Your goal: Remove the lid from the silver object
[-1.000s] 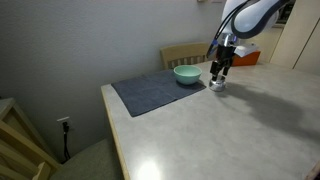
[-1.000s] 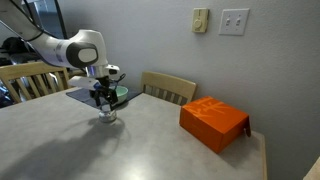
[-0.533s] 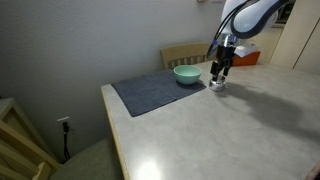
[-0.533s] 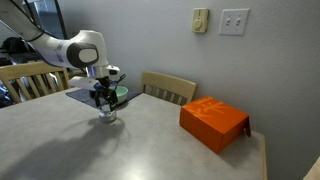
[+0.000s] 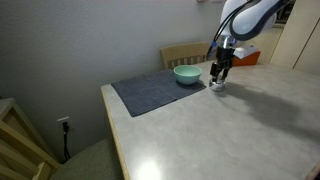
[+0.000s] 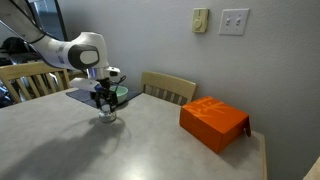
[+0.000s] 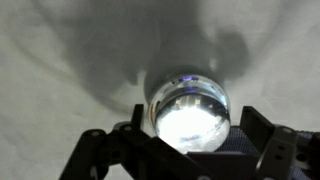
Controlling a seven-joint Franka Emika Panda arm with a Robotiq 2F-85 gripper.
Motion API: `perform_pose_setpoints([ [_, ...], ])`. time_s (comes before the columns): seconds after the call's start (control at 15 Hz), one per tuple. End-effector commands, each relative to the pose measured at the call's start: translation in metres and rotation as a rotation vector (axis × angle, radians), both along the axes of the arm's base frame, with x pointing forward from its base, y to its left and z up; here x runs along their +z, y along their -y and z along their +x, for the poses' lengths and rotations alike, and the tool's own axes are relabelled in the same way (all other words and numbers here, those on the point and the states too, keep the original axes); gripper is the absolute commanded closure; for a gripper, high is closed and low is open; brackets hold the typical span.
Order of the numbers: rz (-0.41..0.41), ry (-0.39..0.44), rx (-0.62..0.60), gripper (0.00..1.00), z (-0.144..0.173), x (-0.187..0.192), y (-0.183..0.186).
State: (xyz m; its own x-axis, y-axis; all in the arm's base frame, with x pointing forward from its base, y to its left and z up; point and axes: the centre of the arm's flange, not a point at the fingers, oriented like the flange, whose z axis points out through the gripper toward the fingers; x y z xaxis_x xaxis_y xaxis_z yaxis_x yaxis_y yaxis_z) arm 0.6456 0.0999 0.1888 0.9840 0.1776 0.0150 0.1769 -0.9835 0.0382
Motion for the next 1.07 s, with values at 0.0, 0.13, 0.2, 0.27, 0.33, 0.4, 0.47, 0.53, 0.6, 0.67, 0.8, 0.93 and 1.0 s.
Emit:
perform_pose_setpoints([
  [0.0, 0.007, -0.02, 0.011, 0.2, 0.006, -0.001, 0.003],
  [0.13, 0.007, -0.02, 0.011, 0.27, 0.006, -0.001, 0.003],
  [0.2, 0.007, -0.019, 0.01, 0.27, 0.006, -0.001, 0.003],
  [0.27, 0.008, -0.019, 0.011, 0.31, 0.005, 0.0, 0.003],
  [0.33, 0.008, -0.018, 0.011, 0.35, 0.005, 0.0, 0.003],
  [0.4, 0.007, -0.018, 0.01, 0.53, 0.005, 0.001, 0.004],
  [0.47, 0.007, -0.018, 0.01, 0.56, 0.005, 0.001, 0.004],
  [0.53, 0.006, -0.018, 0.009, 0.56, 0.004, 0.002, 0.004],
  [0.6, 0.002, -0.016, 0.008, 0.56, 0.002, 0.003, 0.005],
  [0.67, -0.001, -0.012, 0.006, 0.56, 0.001, 0.005, 0.004],
  [0.8, -0.006, -0.005, 0.011, 0.56, -0.006, 0.014, 0.0],
  [0.93, -0.017, 0.014, 0.015, 0.56, -0.012, 0.024, -0.005],
  [1.0, -0.023, 0.025, 0.015, 0.56, -0.015, 0.03, -0.008],
])
